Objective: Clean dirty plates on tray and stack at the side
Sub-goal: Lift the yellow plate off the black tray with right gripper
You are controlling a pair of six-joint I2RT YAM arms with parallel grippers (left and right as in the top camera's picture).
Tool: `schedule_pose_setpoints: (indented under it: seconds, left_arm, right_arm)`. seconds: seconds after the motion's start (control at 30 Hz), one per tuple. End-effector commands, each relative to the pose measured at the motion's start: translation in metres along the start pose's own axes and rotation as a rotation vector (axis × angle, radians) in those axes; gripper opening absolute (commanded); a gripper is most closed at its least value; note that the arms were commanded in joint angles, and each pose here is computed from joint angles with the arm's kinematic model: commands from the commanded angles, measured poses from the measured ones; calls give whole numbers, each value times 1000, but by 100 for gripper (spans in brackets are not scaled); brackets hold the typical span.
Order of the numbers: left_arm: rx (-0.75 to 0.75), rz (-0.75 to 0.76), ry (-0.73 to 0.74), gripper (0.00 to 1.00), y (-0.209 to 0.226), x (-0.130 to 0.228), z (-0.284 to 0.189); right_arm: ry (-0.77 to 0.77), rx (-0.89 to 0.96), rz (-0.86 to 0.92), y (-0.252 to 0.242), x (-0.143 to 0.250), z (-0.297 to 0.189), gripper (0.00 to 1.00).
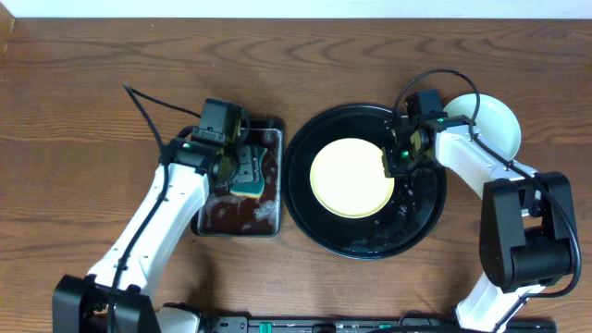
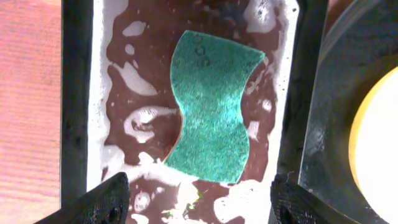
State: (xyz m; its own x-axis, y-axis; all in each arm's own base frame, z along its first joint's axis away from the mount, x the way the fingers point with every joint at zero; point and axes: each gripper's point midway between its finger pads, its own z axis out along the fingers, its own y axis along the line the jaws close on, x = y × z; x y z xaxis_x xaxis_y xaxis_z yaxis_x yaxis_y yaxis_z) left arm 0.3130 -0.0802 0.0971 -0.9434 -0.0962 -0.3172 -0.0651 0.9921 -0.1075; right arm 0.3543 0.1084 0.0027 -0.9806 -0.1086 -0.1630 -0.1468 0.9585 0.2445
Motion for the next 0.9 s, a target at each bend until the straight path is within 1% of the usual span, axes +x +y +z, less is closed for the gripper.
schedule_pose_setpoints:
  seconds: [0.0, 0.13, 0.37, 0.57, 0.73, 0.87]
  left_arm:
    - [-23, 2, 30, 73, 4, 6, 4]
    - [-29, 2, 48, 74, 5, 9, 8]
    - [-26, 2, 38, 74, 4, 6, 8]
    - [-26, 2, 39, 74, 4, 6, 9]
    - [-27, 2, 38, 74, 5, 7, 10]
    - [-28, 2, 43, 74, 6, 10, 12]
  right_arm:
    - [7, 27, -19, 2, 4, 6, 1]
    - [-70, 64, -34, 1, -9, -18, 1]
    - [-279, 180, -56, -3, -34, -89, 1]
    - [-389, 423, -50, -27, -39, -133, 1]
    - [-402, 595, -86, -30, -36, -146, 1]
    - [-429, 738, -136, -23, -35, -157, 1]
